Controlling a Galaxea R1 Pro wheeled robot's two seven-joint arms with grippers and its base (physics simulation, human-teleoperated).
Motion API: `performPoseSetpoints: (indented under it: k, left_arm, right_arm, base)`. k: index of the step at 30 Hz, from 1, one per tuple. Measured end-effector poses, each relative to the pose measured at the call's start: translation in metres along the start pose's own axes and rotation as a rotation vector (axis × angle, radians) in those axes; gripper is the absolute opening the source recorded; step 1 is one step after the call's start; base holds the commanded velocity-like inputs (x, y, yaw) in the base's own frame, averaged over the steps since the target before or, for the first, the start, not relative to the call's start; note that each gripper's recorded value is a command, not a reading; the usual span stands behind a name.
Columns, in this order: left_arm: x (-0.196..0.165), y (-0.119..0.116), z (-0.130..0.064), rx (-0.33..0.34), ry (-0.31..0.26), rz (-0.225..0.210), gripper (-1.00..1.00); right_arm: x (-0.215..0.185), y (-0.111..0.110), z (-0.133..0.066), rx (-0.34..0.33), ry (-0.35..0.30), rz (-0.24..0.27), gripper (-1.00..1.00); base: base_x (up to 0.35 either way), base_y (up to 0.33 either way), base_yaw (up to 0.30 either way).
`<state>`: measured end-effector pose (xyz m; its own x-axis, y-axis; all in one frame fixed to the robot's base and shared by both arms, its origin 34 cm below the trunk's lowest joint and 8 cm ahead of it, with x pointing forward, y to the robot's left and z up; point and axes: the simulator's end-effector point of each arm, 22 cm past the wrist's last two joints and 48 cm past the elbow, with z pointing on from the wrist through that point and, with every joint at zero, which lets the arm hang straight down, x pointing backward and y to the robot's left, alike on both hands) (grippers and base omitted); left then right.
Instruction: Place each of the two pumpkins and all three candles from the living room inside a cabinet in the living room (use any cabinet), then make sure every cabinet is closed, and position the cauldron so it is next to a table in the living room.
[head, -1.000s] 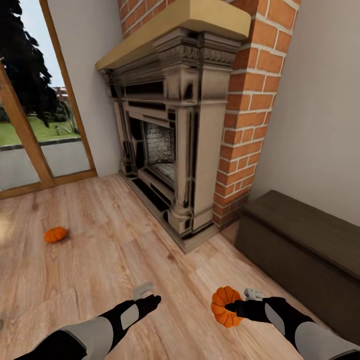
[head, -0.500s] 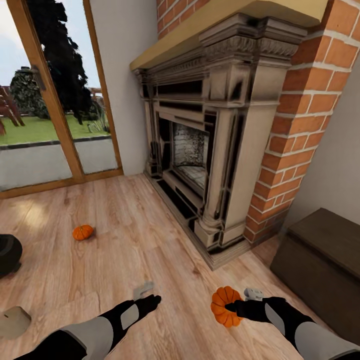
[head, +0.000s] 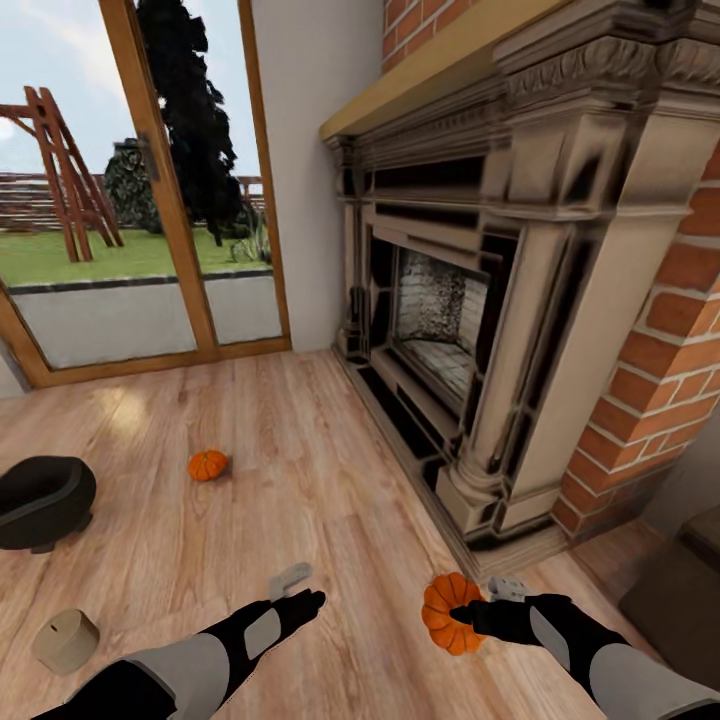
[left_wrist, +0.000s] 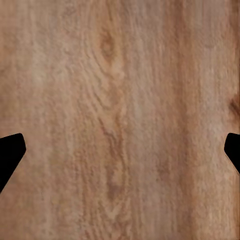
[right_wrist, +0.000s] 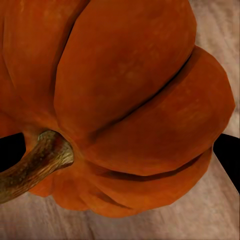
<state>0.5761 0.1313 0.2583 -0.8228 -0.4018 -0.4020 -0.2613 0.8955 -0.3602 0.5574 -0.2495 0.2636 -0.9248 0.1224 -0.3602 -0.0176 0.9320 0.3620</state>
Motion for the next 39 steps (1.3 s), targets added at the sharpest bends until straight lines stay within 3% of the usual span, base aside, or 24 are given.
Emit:
performPoseSetpoints:
  k: [39]
  left_arm:
    - [0.0016,-0.0019,0.0001,0.002,0.003,0.000,1.00]
  right_arm:
    - [0.0003,0.0020,0.0008,-0.002,0.001,0.000,-1.00]
  base:
    - [0.261,0.000,0.291]
